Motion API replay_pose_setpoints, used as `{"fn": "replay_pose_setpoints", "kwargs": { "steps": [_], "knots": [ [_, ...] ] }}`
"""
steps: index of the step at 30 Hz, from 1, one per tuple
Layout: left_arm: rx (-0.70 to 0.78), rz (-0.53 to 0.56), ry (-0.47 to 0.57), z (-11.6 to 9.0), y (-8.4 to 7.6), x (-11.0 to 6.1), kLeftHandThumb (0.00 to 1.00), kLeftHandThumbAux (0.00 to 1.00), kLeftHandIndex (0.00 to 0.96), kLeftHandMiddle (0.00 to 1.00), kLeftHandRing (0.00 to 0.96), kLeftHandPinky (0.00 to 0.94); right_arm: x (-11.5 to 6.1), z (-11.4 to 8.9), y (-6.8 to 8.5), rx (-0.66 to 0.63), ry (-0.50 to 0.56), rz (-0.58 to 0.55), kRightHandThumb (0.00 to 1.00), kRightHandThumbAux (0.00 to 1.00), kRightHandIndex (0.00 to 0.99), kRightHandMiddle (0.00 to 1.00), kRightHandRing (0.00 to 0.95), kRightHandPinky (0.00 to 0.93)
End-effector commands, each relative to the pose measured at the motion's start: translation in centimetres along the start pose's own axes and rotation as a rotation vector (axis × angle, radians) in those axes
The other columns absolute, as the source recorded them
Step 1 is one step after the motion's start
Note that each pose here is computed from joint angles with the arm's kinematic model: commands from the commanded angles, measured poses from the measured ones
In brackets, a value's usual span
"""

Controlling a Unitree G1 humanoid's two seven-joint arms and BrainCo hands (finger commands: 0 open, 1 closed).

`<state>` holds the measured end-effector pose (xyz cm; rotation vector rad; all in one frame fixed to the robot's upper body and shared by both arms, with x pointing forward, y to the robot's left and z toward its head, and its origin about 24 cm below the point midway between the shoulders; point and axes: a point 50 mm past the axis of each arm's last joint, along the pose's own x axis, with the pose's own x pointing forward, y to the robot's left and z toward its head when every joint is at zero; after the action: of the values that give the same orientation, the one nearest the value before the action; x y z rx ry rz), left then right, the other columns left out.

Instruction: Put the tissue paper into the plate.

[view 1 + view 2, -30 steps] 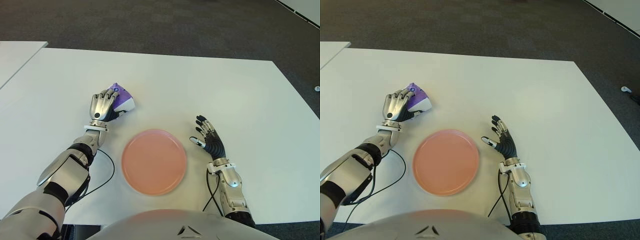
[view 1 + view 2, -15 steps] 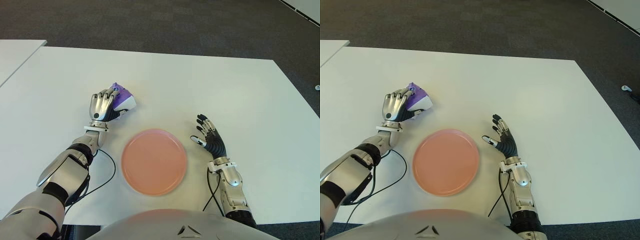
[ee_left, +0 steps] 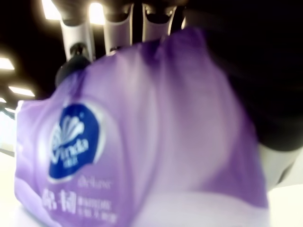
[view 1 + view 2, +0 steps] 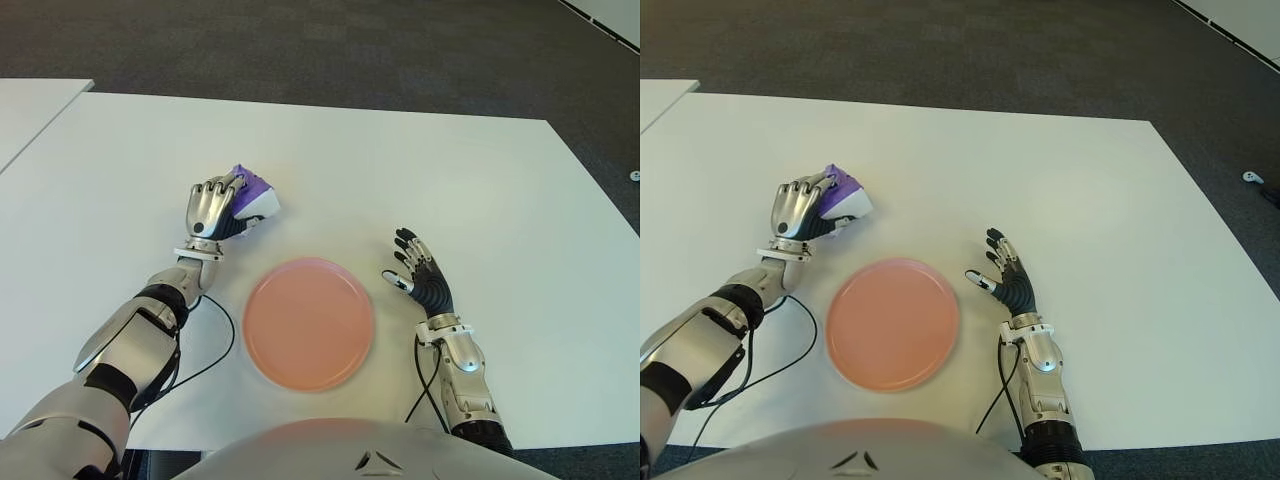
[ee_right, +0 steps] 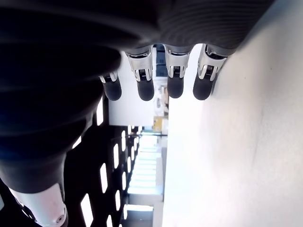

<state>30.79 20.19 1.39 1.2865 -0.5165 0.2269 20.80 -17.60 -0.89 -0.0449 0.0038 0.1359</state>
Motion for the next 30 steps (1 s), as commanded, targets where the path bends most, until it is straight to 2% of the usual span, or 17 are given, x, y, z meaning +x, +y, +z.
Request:
{"fn": "replay_pose_setpoints", "kwargs": {
  "steps": [1,8,11,15,21,25,30],
  "knots": [
    [-0.051,0.073,-0.013,0.5,0.8,1.4,0.739,0.697,0.442,0.859,0.849,0.851,-2.8,-4.3,0.2,0.051,0.241,-0.019,0.0,0.714,0.0,0.0,0.0,0.0],
    [-0.189,0.237,-0.048,1.4,3.4,3.8,0.739,0.697,0.442,0.862,0.853,0.862,-2.7,-4.3,0.3,0.051,0.23,-0.002,0.0,0.72,0.0,0.0,0.0,0.0],
    [-0.311,0.343,-0.074,2.1,5.2,4.7,0.739,0.696,0.443,0.864,0.855,0.866,-2.8,-4.3,0.4,0.055,0.226,0.003,0.0,0.723,0.0,0.0,0.0,0.0],
    [-0.415,0.422,-0.132,2.7,8.1,5.3,0.74,0.696,0.443,0.867,0.859,0.869,-2.8,-4.4,0.5,0.059,0.224,0.006,0.0,0.738,0.0,0.0,0.0,0.0],
    [-0.496,0.446,-0.187,4.0,11.9,5.6,0.743,0.696,0.443,0.871,0.864,0.871,-2.7,-4.5,0.7,0.062,0.213,0.008,0.0,0.761,0.0,0.0,0.0,0.0],
    [-0.594,0.426,-0.202,5.4,13.6,5.3,0.747,0.695,0.444,0.874,0.869,0.871,-2.6,-4.5,0.9,0.066,0.202,0.003,0.0,0.777,0.0,0.0,0.0,0.0],
    [-0.676,0.386,-0.215,6.7,14.8,4.6,0.75,0.694,0.444,0.876,0.874,0.872,-2.6,-4.6,1.1,0.071,0.196,0.002,0.0,0.785,0.0,0.0,0.0,0.0]
  ]
}}
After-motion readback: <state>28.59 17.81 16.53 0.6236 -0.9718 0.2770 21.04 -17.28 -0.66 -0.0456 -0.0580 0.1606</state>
